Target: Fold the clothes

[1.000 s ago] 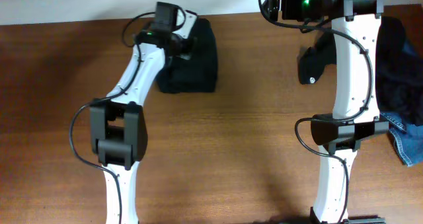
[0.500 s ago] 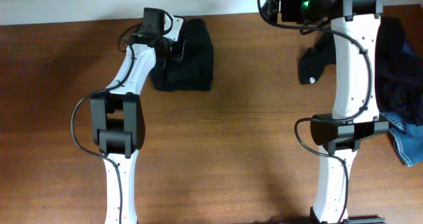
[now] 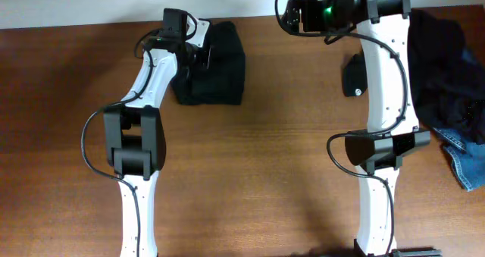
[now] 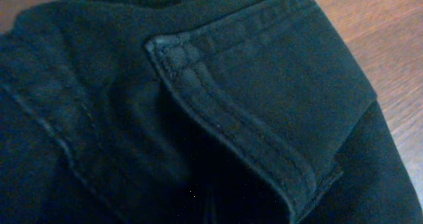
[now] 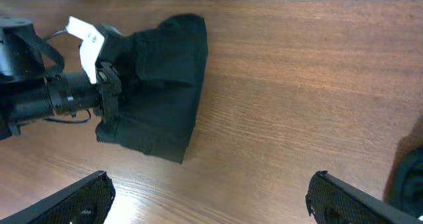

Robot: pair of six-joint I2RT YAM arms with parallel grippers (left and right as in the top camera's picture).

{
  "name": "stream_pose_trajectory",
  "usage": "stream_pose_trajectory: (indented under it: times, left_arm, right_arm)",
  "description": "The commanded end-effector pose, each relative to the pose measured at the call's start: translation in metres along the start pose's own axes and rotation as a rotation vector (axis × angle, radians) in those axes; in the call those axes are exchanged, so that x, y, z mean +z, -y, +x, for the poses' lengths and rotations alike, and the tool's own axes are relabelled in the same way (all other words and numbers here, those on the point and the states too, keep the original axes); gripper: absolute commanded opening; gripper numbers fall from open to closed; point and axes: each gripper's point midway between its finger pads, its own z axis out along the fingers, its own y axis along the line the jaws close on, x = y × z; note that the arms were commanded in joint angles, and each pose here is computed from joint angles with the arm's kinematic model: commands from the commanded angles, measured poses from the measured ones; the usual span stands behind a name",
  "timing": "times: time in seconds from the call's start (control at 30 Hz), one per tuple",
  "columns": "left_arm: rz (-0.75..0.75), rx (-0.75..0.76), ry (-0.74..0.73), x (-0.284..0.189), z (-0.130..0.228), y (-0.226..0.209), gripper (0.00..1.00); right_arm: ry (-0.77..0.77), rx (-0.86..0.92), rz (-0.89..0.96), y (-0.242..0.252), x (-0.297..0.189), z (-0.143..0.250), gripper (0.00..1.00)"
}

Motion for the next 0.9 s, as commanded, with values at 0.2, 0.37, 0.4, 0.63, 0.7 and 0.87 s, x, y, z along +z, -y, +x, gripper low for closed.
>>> stream_pose_trajectory:
  times: [0.2, 0.37, 0.4, 0.63, 0.7, 0.87]
  left_arm:
    - [-0.131, -0.086, -0.041, -0.06, 0.007, -0.016, 0.01]
    - [-0.152, -0.077, 0.046, -0.109, -0.019, -0.014, 0.05]
    - [-0.156, -0.078, 0.062, -0.118, -0.023, -0.015, 0.06]
    - [-0.189, -0.089, 0.143, -0.162, -0.04, -0.026, 0.16]
    - [-0.2, -0.105, 0.151, -0.17, -0.039, -0.034, 0.19]
    - [-0.227, -0.214, 0.172, -0.189, -0.035, -0.061, 0.2]
  right_arm:
    - [0.02, -0.064, -0.023, -0.026, 0.008, -0.004, 0.99]
    - [0.043, -0.093, -0.041, -0.04, 0.011, -0.008, 0.99]
    - [0.042, -0.099, -0.045, -0.044, 0.013, -0.008, 0.99]
    - [-0.021, -0.111, -0.068, -0.057, 0.042, 0.006, 0.99]
    - [-0.059, -0.117, -0.087, -0.065, 0.057, 0.015, 0.99]
    - [-0.14, -0.163, -0.113, -0.093, 0.1, 0.04, 0.13]
